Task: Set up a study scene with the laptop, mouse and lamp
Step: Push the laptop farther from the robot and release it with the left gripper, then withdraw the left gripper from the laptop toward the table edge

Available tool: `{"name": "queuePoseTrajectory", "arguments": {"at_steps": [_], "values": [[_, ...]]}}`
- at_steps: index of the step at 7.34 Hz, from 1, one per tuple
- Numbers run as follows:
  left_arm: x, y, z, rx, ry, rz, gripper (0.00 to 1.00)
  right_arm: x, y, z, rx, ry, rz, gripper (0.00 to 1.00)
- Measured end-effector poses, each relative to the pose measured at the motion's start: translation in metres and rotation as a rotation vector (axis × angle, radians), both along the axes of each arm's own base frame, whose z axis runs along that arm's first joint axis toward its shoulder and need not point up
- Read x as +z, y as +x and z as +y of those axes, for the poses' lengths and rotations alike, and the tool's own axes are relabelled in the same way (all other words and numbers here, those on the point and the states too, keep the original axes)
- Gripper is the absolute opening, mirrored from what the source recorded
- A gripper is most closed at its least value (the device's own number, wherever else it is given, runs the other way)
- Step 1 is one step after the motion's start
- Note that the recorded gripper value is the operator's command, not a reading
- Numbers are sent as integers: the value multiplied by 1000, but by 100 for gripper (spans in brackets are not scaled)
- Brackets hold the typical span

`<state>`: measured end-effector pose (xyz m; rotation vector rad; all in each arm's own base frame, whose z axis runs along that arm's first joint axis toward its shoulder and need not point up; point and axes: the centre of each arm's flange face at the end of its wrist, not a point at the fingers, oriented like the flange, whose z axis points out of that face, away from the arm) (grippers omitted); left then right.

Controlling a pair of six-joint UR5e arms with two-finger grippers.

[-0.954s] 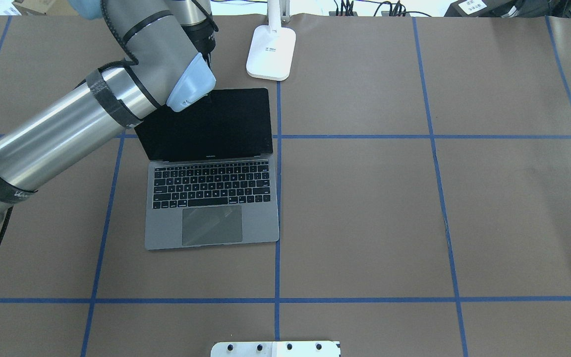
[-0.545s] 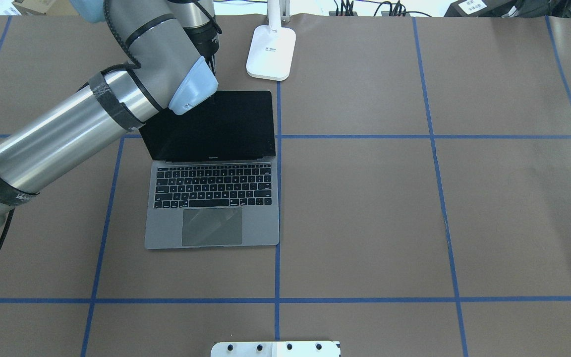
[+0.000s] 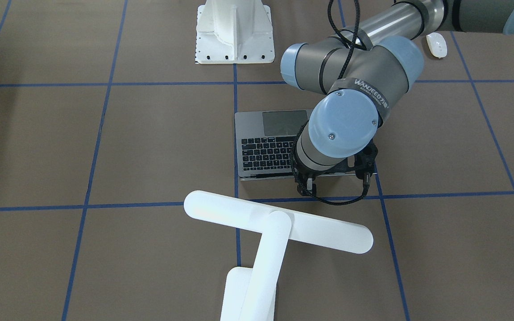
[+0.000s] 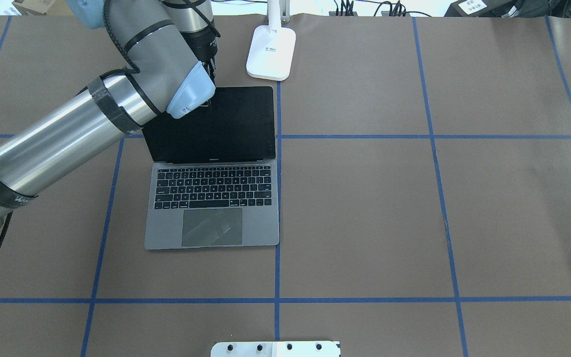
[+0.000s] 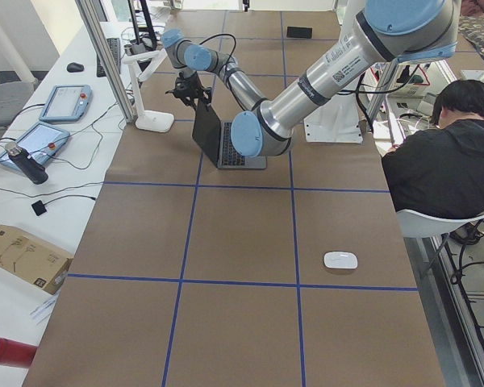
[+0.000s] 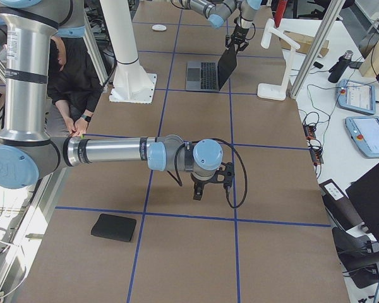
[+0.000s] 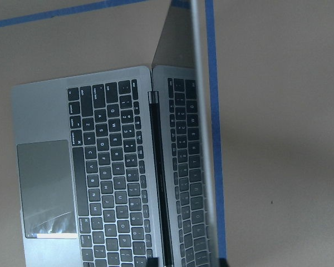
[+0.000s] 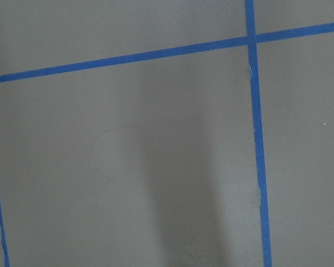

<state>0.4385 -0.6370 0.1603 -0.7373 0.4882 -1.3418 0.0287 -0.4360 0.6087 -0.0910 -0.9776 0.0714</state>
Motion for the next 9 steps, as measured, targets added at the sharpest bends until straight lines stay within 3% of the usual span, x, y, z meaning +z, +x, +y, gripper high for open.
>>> {"name": "queuePoseTrajectory", "arguments": {"at_steps": [2,5,7,9], "values": [[-5,-9,0,-20,32,-15,100,-1,0,-1,0,4,-1,100],[0,-64,24,-13,179,20,100,-1,1,1,-2,16,20,100],[21,-99,53,66,329,35,100,5,3,5,-4,11,32,100],[56,-128,84,240,541,32,100,20,4,23,-24,4,31,100]]}}
